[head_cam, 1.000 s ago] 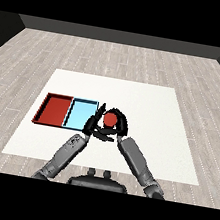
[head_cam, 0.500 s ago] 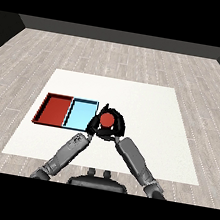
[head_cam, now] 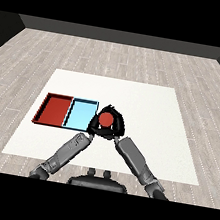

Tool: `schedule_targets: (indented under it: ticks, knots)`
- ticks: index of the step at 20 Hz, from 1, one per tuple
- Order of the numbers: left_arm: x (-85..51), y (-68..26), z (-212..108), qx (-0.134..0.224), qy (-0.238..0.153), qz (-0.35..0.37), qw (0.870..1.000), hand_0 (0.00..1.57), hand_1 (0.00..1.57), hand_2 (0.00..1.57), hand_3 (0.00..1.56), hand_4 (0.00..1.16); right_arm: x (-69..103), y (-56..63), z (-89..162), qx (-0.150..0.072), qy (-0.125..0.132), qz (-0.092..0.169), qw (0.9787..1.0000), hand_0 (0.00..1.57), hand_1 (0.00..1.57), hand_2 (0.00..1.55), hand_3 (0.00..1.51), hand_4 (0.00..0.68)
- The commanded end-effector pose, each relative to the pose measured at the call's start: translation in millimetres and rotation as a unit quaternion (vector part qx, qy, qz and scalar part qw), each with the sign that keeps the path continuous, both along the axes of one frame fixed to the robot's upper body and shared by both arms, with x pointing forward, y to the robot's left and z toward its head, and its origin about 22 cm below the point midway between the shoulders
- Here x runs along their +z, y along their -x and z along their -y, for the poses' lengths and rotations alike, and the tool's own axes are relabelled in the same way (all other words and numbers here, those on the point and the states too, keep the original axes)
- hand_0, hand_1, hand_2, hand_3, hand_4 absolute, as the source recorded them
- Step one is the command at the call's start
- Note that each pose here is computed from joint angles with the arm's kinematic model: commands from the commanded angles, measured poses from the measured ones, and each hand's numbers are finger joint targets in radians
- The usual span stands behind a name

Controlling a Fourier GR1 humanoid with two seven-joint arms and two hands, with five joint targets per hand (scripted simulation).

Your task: Pick the red can and put it in the red box

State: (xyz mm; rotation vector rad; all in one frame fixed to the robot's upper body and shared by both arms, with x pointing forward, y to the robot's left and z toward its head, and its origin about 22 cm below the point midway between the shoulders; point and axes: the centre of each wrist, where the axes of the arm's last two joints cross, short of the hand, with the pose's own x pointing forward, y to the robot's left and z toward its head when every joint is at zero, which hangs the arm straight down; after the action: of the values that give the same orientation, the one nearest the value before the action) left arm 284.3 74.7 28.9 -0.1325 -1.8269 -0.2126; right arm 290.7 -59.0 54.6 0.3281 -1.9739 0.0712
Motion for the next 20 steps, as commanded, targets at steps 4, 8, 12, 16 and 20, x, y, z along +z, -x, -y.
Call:
schedule_targets:
  ticks: [4, 8, 12, 16, 20]
  knots:
    - [-1.5, -7.4, 13.0, -0.007, -0.004, -0.039, 0.999, 1.57, 1.57, 1.54, 1.45, 0.97, -0.3, 7.4, -5.8, 0.028, -0.017, 0.001, 0.9995, 1.47, 1.47, 1.44, 1.39, 0.531]
    - [-3.8, -1.2, 16.5, 0.015, -0.015, -0.027, 0.999, 1.57, 1.57, 1.47, 1.33, 0.89, -2.8, 8.0, -5.0, 0.028, -0.024, 0.01, 0.9993, 1.47, 1.47, 1.44, 1.39, 0.557]
    - [4.0, 12.4, 26.3, 0.025, -0.008, -0.015, 1.0, 1.57, 1.57, 1.5, 1.34, 0.86, 7.7, 11.7, -12.5, 0.017, -0.019, 0.003, 0.9997, 1.52, 1.52, 1.45, 1.39, 0.541]
    - [7.2, -4.6, 26.1, 0.031, -0.009, -0.017, 0.999, 1.57, 1.57, 1.52, 1.43, 0.88, 16.2, 4.1, -5.8, 0.013, -0.016, 0.022, 0.9995, 1.52, 1.52, 1.46, 1.4, 0.544]
    - [3.2, 4.4, 23.3, 0.027, 0.013, -0.002, 1.0, 1.57, 1.57, 1.53, 1.43, 0.93, 16.9, 2.3, 3.3, 0.016, -0.025, 0.014, 0.9995, 1.49, 1.49, 1.45, 1.4, 0.545]
